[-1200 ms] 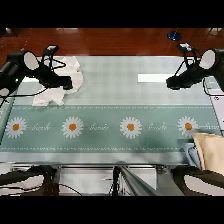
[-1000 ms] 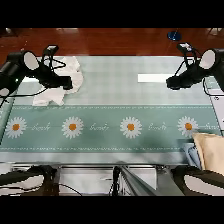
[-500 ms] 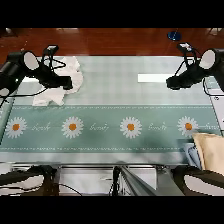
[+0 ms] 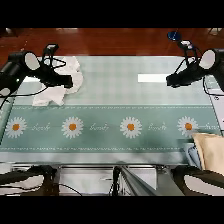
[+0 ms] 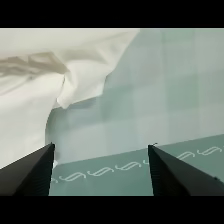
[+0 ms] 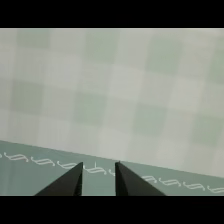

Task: Fold the shirts.

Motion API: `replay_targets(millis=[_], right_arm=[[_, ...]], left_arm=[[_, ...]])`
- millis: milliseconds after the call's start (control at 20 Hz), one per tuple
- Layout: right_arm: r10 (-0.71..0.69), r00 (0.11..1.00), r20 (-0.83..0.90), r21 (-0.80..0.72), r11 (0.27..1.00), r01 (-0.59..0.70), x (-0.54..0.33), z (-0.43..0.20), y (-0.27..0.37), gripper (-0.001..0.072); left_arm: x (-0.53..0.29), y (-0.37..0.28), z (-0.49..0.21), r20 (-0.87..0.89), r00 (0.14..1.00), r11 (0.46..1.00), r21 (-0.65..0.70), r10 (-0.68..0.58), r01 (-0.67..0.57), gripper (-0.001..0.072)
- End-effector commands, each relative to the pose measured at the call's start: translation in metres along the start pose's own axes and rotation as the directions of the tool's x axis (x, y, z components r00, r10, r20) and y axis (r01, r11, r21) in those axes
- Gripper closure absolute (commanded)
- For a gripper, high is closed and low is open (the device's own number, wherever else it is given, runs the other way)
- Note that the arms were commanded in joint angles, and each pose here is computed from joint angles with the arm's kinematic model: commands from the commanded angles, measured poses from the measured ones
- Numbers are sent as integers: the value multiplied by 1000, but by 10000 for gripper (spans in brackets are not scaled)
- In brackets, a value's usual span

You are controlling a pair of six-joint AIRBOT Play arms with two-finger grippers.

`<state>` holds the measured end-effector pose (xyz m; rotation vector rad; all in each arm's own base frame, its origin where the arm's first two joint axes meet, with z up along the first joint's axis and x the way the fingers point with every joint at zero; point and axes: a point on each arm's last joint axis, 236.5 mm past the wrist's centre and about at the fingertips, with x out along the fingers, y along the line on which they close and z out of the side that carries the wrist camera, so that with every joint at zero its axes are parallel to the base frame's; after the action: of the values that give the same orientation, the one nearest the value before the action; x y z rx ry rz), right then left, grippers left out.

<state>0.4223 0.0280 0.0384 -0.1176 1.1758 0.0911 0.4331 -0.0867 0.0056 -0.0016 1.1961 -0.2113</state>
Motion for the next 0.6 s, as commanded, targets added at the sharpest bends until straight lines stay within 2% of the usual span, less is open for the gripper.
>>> replay_targets(millis=[0,100,200,350,450,550], right_arm=[[-15,996,83,-4,1000,15,-1,20,-4,417],[-17,994,107,-8,1000,18,-2,25,-4,416],[-23,994,110,-13,1000,25,-2,26,-6,417],[-45,993,107,-23,999,48,-2,25,-11,416],[-44,993,108,-22,999,47,-2,26,-11,417],[-44,993,108,-22,999,46,-2,25,-10,417]], left_arm=[[7,3,21,81,997,1000,1,7,-7,-8],[16,7,39,151,988,1000,15,18,-21,-8],[11,9,67,268,963,993,104,27,-56,-5],[-14,25,127,522,848,965,159,95,-206,0],[-15,41,138,561,817,937,193,137,-290,-1],[5,58,123,495,853,938,185,167,-292,-2]])
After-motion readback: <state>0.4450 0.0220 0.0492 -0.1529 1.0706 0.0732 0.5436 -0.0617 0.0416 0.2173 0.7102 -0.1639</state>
